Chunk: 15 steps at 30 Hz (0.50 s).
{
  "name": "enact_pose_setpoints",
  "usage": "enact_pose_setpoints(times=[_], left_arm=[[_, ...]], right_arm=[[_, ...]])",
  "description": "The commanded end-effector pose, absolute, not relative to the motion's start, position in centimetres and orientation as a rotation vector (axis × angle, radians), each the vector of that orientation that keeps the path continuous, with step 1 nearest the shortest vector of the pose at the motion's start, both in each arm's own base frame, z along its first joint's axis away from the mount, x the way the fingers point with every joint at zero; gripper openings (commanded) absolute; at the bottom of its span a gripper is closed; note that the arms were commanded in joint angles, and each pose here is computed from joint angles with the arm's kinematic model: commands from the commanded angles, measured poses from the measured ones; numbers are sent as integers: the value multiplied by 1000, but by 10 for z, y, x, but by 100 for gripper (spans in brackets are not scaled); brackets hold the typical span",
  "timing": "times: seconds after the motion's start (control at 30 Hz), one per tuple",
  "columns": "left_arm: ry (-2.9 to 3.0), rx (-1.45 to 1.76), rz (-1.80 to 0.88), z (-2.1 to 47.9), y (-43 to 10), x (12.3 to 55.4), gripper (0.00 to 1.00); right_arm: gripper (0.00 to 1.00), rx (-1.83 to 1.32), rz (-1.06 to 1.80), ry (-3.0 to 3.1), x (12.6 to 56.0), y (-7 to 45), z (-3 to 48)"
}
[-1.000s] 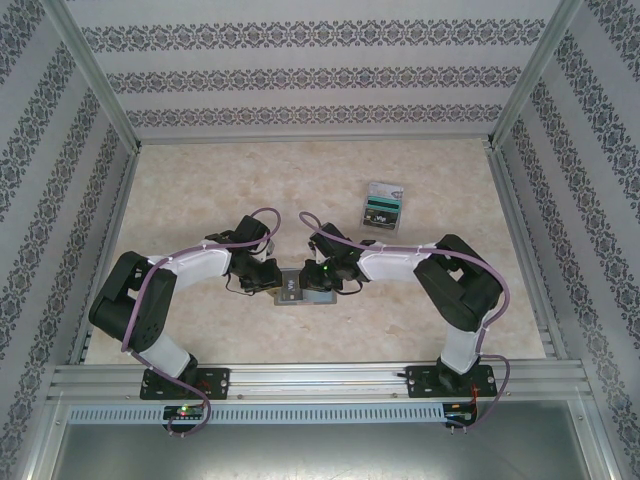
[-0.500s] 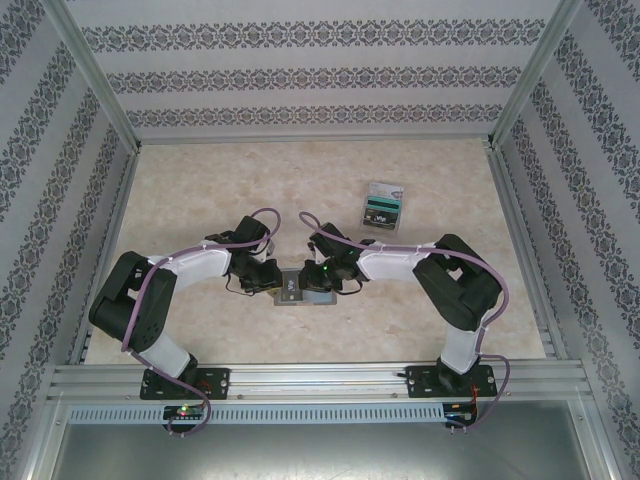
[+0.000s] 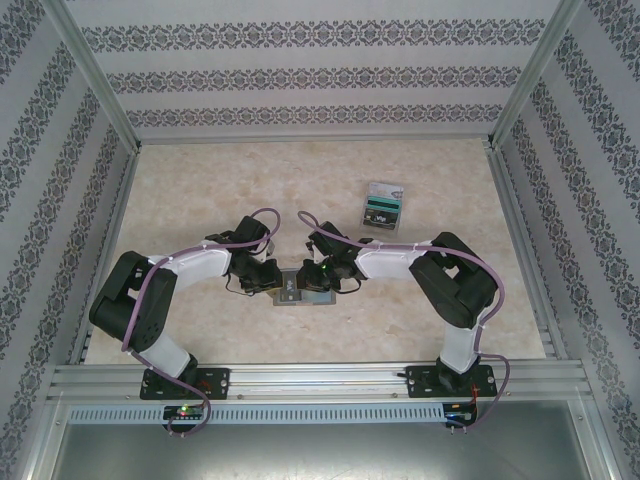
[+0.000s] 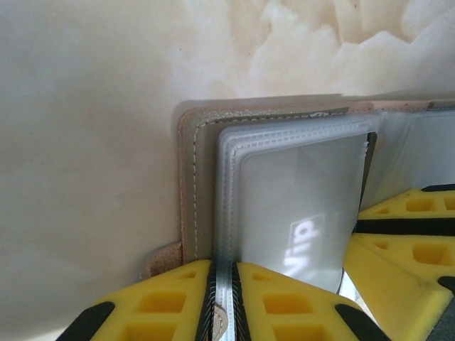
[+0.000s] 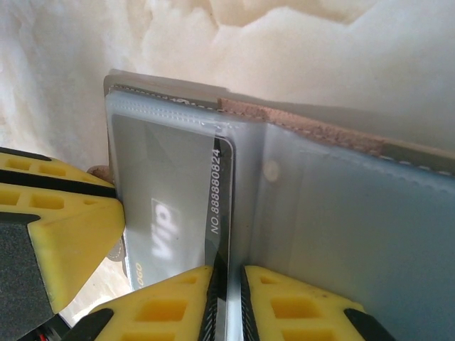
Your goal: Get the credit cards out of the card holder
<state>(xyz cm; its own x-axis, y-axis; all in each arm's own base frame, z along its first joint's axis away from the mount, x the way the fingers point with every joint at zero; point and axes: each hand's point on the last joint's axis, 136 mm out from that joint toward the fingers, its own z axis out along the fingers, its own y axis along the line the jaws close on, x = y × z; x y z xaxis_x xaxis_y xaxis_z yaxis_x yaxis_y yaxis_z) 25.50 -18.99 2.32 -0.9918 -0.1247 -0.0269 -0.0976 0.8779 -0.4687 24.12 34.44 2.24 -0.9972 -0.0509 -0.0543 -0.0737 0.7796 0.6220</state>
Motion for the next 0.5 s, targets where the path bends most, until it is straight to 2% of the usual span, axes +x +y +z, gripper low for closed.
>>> enact_pose_setpoints(times=[0.0, 0.13, 0.2, 0.47], left_arm=[[2995, -195, -770, 19, -191, 254, 15], [2991, -192, -775, 20, -192, 254, 15], [2991, -190, -775, 20, -192, 254, 15], [3004, -185, -733, 18, -187, 253, 15]], right_arm=[[16, -134, 1104, 2895, 246, 356, 30], [9, -135, 1107, 2890, 246, 356, 31], [1, -134, 1104, 2887, 246, 355, 32], [0, -73, 1050, 2873, 251, 327, 37]])
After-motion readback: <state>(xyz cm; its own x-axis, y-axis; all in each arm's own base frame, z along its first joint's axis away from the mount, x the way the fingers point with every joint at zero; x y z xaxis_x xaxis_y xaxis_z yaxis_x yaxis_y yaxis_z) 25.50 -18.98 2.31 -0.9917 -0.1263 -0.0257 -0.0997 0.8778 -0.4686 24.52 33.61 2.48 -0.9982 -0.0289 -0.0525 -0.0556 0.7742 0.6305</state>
